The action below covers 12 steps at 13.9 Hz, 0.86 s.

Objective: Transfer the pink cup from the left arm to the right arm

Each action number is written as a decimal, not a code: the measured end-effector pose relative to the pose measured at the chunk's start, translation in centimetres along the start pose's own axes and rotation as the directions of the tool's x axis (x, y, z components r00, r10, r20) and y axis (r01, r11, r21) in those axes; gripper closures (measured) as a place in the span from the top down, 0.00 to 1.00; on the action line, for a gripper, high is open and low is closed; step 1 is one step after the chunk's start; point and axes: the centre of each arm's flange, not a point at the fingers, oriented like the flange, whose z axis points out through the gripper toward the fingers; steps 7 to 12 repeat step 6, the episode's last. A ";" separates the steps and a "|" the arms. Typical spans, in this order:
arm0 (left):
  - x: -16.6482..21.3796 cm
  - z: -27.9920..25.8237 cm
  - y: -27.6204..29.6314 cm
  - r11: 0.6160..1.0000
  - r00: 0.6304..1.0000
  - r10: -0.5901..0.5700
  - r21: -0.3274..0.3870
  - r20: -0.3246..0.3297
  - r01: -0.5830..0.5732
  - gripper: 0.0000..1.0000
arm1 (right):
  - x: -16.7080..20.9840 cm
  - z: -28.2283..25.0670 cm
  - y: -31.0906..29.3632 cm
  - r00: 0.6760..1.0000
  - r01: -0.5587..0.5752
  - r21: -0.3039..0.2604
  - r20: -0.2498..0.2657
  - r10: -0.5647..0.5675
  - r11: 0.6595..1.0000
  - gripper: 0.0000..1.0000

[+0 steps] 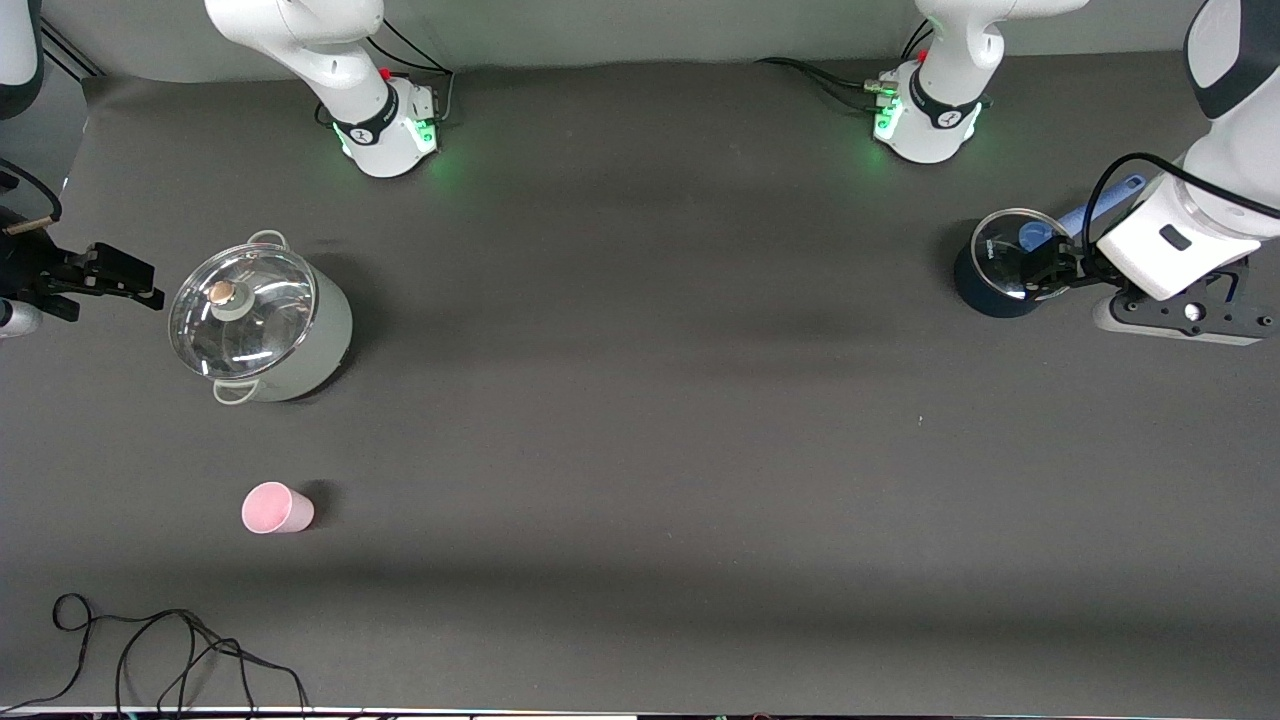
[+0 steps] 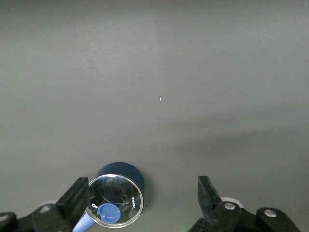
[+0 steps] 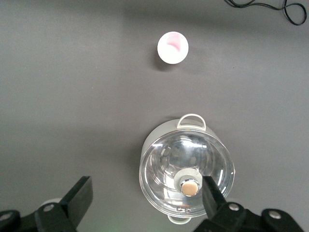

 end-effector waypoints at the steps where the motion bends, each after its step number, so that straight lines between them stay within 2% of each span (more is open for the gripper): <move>1: 0.0 0.0 0.0 1.000 1.000 0.000 0.000 0.001 0.000 1.00 | 0.0 0.0 0.0 1.000 0.000 0.000 0.000 0.000 1.000 1.00; 12: -0.2 0.1 -0.6 1.000 1.000 -0.010 -0.001 0.016 0.010 1.00 | 0.0 0.0 0.0 1.000 0.000 0.000 -0.001 0.000 1.000 1.00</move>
